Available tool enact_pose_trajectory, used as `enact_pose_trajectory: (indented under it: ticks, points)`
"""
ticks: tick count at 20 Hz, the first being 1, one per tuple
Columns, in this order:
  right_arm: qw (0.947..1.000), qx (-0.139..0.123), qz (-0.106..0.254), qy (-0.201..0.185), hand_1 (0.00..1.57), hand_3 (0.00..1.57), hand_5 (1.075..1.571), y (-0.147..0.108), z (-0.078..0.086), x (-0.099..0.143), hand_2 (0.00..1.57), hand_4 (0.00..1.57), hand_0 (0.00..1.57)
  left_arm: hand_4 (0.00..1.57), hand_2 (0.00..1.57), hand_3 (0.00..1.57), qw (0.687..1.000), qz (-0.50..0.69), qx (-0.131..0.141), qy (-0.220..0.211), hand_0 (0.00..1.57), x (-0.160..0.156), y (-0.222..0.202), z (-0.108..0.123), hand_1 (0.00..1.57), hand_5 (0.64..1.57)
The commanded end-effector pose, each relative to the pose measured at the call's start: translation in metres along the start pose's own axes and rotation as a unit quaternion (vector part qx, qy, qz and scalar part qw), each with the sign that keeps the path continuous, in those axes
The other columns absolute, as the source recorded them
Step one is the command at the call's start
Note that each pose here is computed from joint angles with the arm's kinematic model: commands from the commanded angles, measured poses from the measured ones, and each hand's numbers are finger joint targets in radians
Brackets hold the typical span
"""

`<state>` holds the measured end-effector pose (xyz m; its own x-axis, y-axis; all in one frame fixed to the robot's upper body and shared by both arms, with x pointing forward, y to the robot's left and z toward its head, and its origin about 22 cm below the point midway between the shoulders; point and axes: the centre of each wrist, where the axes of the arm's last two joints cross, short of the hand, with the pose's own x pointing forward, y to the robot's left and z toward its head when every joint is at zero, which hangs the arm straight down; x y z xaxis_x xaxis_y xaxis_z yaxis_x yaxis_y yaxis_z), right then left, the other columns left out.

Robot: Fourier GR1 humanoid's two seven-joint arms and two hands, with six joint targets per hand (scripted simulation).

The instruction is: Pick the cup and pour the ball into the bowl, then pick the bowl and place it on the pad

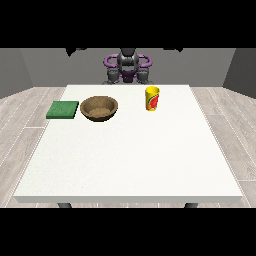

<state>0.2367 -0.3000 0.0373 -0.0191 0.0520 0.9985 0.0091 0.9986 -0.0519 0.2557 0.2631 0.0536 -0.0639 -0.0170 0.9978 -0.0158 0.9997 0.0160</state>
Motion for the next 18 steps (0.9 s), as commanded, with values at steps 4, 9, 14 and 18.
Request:
enact_pose_trajectory:
  ticks: [4,9,14,18]
  points:
    - [0.9992,0.013,-0.020,-0.032,0.00,0.00,1.570,-0.045,0.019,0.012,0.00,0.00,0.00,0.00,0.00,0.00,0.998,0.034,0.029,-0.039,0.00,0.020,0.031,-0.001,0.00,1.547]
    - [0.9959,0.013,-0.015,-0.088,0.00,0.00,1.570,-0.030,-0.007,0.016,0.00,0.00,0.00,0.00,0.00,0.00,0.995,0.026,0.022,-0.097,0.00,0.009,0.035,-0.017,0.00,1.541]
    - [0.9920,0.026,-0.023,-0.121,0.00,0.00,1.570,-0.011,-0.018,0.010,0.00,0.00,0.00,0.00,0.00,0.00,0.988,0.019,0.033,-0.153,0.00,-0.009,0.021,-0.030,0.00,1.529]
    - [0.9911,0.024,-0.021,-0.129,0.00,0.00,1.571,-0.035,-0.025,0.015,0.00,0.00,0.00,0.00,0.00,0.00,0.989,0.007,0.022,-0.146,0.00,-0.048,0.005,-0.022,0.00,1.526]
